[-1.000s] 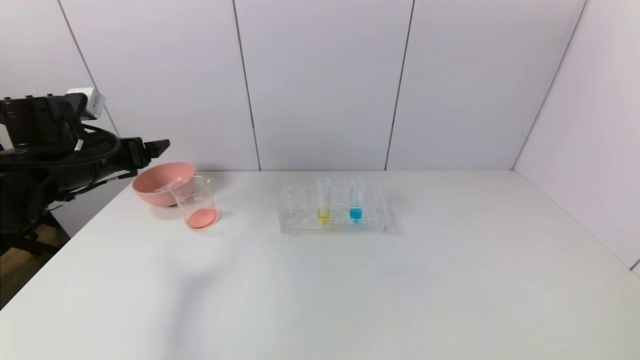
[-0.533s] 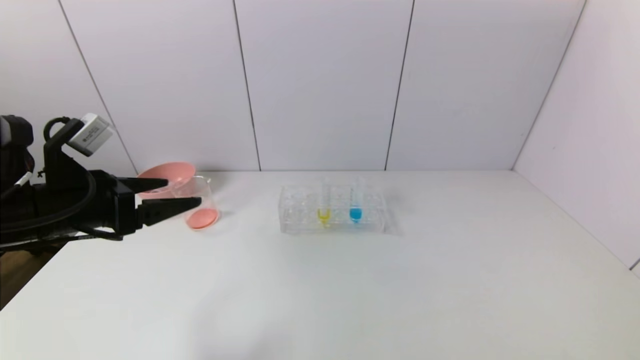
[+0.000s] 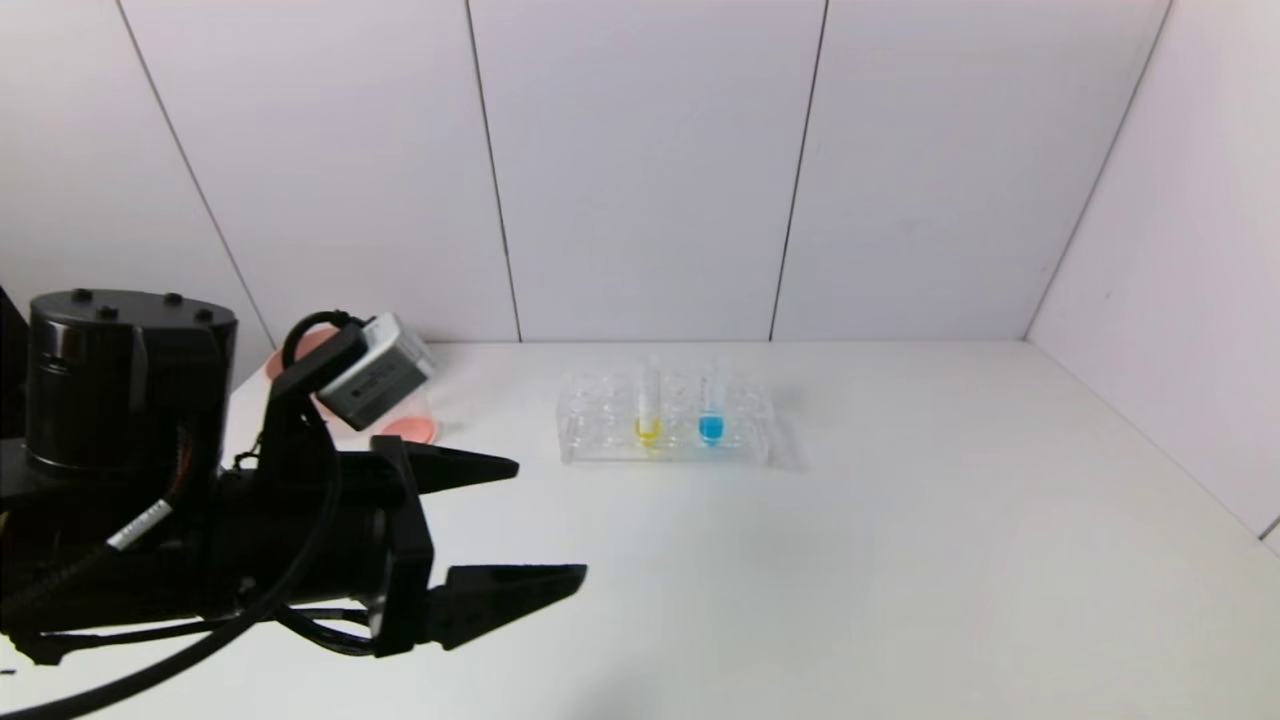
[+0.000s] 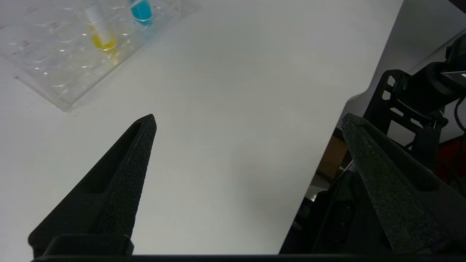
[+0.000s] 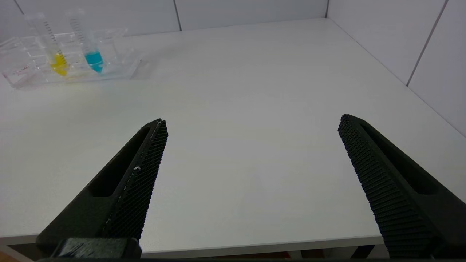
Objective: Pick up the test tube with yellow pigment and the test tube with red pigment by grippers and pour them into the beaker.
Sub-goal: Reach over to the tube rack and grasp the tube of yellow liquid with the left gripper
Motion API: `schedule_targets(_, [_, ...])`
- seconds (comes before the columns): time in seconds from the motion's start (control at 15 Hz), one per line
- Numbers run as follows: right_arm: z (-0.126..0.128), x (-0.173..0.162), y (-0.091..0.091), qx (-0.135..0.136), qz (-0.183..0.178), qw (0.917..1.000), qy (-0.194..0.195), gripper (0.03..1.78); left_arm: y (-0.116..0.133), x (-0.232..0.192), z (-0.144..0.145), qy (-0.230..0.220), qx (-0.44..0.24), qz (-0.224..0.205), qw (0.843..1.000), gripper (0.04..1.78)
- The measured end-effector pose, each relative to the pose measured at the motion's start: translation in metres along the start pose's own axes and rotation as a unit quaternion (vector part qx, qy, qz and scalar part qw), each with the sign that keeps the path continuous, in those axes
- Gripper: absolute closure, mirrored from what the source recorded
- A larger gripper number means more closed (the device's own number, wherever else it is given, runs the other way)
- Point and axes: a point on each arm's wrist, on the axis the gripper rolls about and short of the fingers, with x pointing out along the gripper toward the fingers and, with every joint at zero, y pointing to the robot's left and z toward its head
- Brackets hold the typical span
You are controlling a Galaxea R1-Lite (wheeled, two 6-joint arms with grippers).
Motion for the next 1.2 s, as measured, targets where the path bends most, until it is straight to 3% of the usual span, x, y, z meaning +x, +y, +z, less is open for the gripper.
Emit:
schedule_targets(0.13, [0.000,0.000,0.000,0.000,0.000,1.0000,0.000,0.10,-0.020,0.024,0.002,-0.003,-0.018,0.037,0.999,0.06])
schedule_targets(0.33, [0.000,0.000,0.000,0.000,0.000,1.0000,0.000,0.10,-0.037,0.070,0.003,-0.033,-0.035,0.155,0.987,0.06])
schedule_targets(0.67, [0.000,0.000,0.000,0.000,0.000,1.0000,0.000,0.10,-0.040,0.153,0.002,-0.082,-0.038,0.357,0.930,0.06])
schedule_targets(0.8, [0.000,0.000,0.000,0.000,0.000,1.0000,0.000,0.10,-0.037,0.183,0.003,-0.092,-0.039,0.398,0.912,0.06])
schedule_targets(1.0, [0.000,0.000,0.000,0.000,0.000,1.0000,0.000,0.10,-0.030,0.220,0.000,-0.092,-0.037,0.424,0.900,0.06])
schedule_targets(1.2, [0.000,0.000,0.000,0.000,0.000,1.0000,0.000,0.10,-0.005,0.246,-0.005,-0.088,-0.032,0.448,0.889,0.06])
